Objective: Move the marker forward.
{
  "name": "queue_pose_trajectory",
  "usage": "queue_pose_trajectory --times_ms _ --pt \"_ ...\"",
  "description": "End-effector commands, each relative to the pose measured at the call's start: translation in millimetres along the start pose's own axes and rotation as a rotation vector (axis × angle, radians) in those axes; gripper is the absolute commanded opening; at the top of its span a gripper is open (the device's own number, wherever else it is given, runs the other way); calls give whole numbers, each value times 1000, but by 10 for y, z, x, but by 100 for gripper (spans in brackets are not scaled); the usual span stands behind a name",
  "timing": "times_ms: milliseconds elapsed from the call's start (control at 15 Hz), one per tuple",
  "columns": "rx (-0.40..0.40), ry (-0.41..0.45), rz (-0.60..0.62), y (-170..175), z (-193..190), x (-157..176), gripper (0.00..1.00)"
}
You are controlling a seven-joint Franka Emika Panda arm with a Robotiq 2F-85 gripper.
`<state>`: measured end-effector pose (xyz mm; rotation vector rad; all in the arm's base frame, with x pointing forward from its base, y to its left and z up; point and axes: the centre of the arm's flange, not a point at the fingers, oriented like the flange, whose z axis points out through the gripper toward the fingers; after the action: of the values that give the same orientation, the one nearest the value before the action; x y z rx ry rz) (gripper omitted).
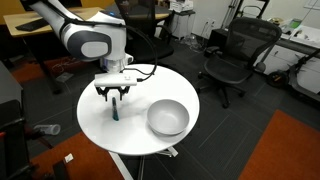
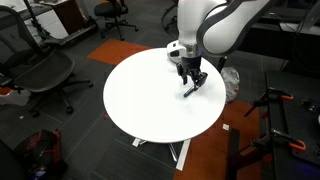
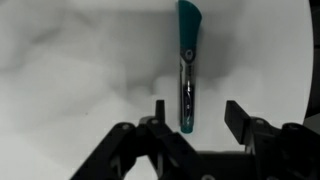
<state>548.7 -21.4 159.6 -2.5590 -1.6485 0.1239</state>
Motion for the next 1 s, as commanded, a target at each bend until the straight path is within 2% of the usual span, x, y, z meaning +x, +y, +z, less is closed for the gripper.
queue_pose_trajectory --times_ms 0,67,467,933 --pt "-4 28 9 -84 -68 7 95" --pt "-2 30 22 -116 -101 24 100" --pt "2 62 106 -354 -407 127 100" --pt "-89 34 242 -732 -984 130 100"
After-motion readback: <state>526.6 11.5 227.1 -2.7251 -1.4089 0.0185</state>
